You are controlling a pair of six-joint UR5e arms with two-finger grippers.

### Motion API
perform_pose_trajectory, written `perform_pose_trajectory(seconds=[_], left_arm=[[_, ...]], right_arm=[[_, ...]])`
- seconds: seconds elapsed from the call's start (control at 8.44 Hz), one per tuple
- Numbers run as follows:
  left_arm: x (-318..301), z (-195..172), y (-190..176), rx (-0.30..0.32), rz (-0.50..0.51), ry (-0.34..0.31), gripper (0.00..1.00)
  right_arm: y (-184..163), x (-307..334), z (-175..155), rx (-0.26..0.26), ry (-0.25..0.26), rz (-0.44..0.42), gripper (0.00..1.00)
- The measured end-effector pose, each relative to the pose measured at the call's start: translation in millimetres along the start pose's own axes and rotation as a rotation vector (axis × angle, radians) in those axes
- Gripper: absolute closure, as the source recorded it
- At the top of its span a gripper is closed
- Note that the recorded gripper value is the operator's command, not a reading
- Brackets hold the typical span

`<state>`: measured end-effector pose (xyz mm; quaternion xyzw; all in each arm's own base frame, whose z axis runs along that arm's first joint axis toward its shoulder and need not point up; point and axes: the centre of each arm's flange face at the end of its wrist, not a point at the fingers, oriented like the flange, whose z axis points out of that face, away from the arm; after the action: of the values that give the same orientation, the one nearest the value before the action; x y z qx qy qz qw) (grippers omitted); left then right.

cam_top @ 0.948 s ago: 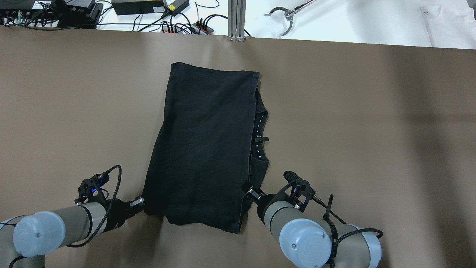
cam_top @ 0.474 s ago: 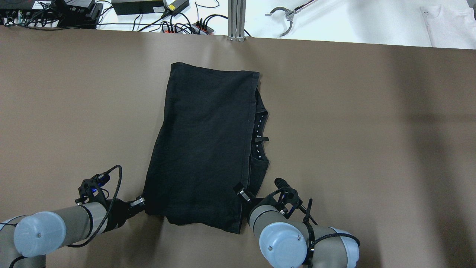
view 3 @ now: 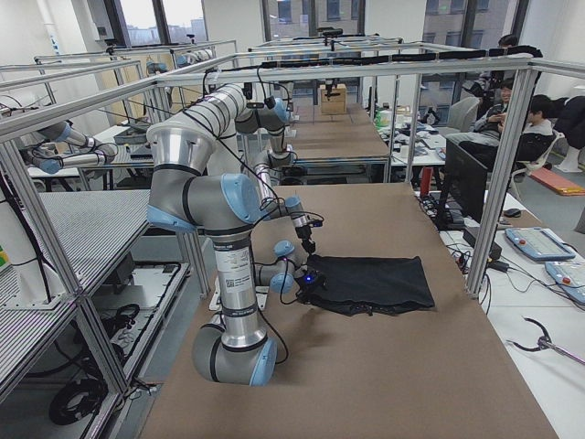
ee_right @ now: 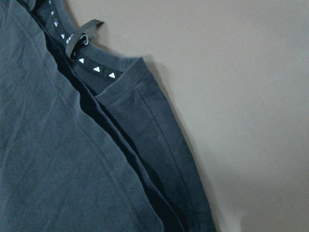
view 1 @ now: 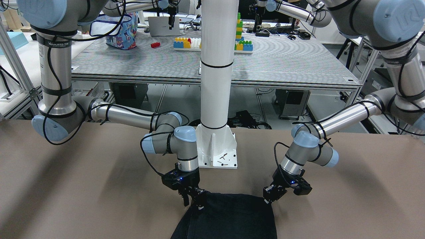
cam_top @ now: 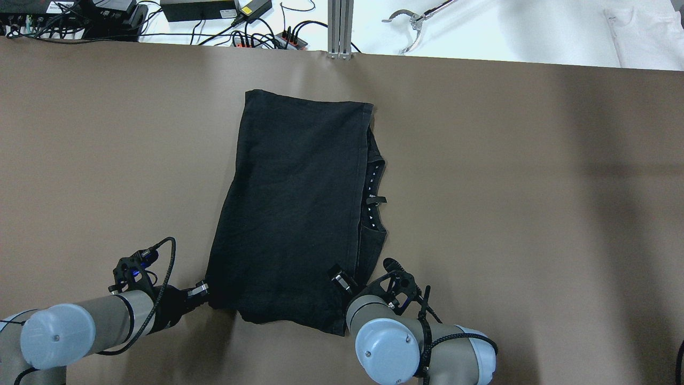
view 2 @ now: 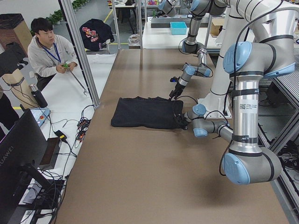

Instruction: Fold clothes

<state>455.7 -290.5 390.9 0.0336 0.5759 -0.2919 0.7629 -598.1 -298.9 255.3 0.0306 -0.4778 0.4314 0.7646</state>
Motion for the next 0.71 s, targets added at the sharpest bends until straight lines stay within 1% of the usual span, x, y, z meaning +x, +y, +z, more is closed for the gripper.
perform_pose_trajectory(seconds=[0.12, 0.24, 0.36, 0.47, 0.71], left_arm=[[-0.1, 0.3, 0.0, 0.0, 0.0, -0.001, 1.0], [-0.3, 0.7, 0.0, 0.0, 0.0, -0.001, 1.0], [-0.1, 0.9, 0.2, 0.0, 0.0, -0.001, 1.0], [-0.2, 1.0, 0.1, 0.0, 0.0, -0.001, 1.0], [0.0, 1.2, 0.1, 0.0, 0.0, -0.001, 1.0]], right_arm=[[3.7, 2.3, 1.0, -0.001, 0.006, -0.01, 0.11], [7.3, 3.5, 0.8, -0.005, 0.009, -0.016, 0.22], [11.5, 3.8, -0.1, -0.01, 0.01, -0.019, 0.38], [14.1, 3.9, -0.7, -0.013, 0.011, -0.017, 0.42], [15.1, 4.4, -0.7, -0.013, 0.01, -0.012, 0.42]])
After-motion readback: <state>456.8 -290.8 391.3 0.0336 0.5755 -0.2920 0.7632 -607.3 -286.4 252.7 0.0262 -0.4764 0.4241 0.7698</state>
